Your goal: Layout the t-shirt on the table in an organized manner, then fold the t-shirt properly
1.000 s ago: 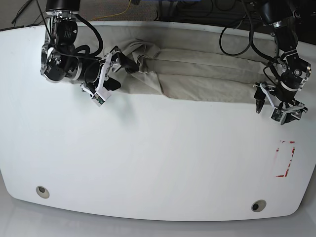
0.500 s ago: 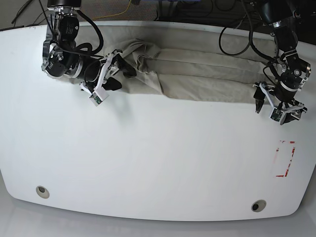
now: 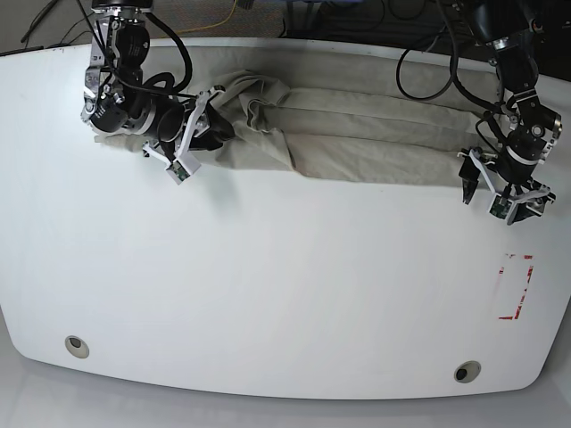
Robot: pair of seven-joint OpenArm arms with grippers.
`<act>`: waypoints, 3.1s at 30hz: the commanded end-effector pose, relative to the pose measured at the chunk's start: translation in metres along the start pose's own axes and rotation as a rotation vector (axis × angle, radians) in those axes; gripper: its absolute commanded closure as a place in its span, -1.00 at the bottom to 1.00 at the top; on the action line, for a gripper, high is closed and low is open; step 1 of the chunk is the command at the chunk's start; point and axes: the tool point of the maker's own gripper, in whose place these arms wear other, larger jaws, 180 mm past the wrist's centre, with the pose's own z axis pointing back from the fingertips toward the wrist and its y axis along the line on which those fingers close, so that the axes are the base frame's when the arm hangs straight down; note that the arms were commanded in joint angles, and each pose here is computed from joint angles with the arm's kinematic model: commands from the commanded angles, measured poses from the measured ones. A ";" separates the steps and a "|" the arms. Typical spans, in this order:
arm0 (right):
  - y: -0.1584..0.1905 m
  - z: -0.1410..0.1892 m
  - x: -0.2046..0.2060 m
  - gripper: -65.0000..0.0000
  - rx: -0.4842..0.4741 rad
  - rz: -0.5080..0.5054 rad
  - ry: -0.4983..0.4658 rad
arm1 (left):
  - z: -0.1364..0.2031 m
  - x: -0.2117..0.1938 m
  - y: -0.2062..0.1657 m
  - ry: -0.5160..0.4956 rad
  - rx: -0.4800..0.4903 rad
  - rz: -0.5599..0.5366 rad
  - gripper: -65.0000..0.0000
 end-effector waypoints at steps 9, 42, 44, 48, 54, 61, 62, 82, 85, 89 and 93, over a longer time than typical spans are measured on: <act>0.016 -0.008 -0.008 0.76 0.021 0.044 0.026 | 0.002 0.014 0.011 -0.044 0.026 -0.006 -0.58; 0.068 -0.020 -0.009 0.71 0.182 0.375 0.193 | 0.003 0.016 0.012 -0.051 0.029 -0.007 -0.58; 0.058 -0.015 -0.007 0.59 0.154 0.367 0.189 | 0.002 0.016 0.012 -0.050 0.029 -0.007 -0.58; 0.034 -0.002 -0.010 0.20 0.083 0.312 0.171 | 0.002 0.016 0.012 -0.050 0.029 -0.007 -0.58; -0.008 0.025 -0.019 -0.13 -0.060 0.169 0.132 | 0.002 0.015 0.012 -0.047 0.027 -0.007 -0.58; -0.019 0.036 -0.035 -0.14 -0.106 0.093 0.130 | 0.002 0.015 0.012 -0.048 0.027 -0.005 -0.58; -0.017 0.036 -0.039 -0.14 -0.102 0.087 0.138 | 0.002 0.015 0.012 -0.048 0.027 -0.005 -0.58; 0.047 0.005 -0.013 -0.14 0.161 0.205 0.078 | -0.002 0.014 0.003 -0.043 0.002 -0.008 -0.58; 0.054 0.000 -0.006 -0.14 0.184 0.237 0.072 | -0.002 0.014 0.003 -0.044 0.003 -0.009 -0.58; 0.056 -0.005 -0.003 -0.14 0.200 0.260 0.080 | -0.002 0.015 0.004 -0.045 0.005 -0.009 -0.58; 0.053 -0.009 -0.007 -0.14 0.209 0.270 0.110 | -0.001 0.015 0.005 -0.045 0.006 -0.008 -0.58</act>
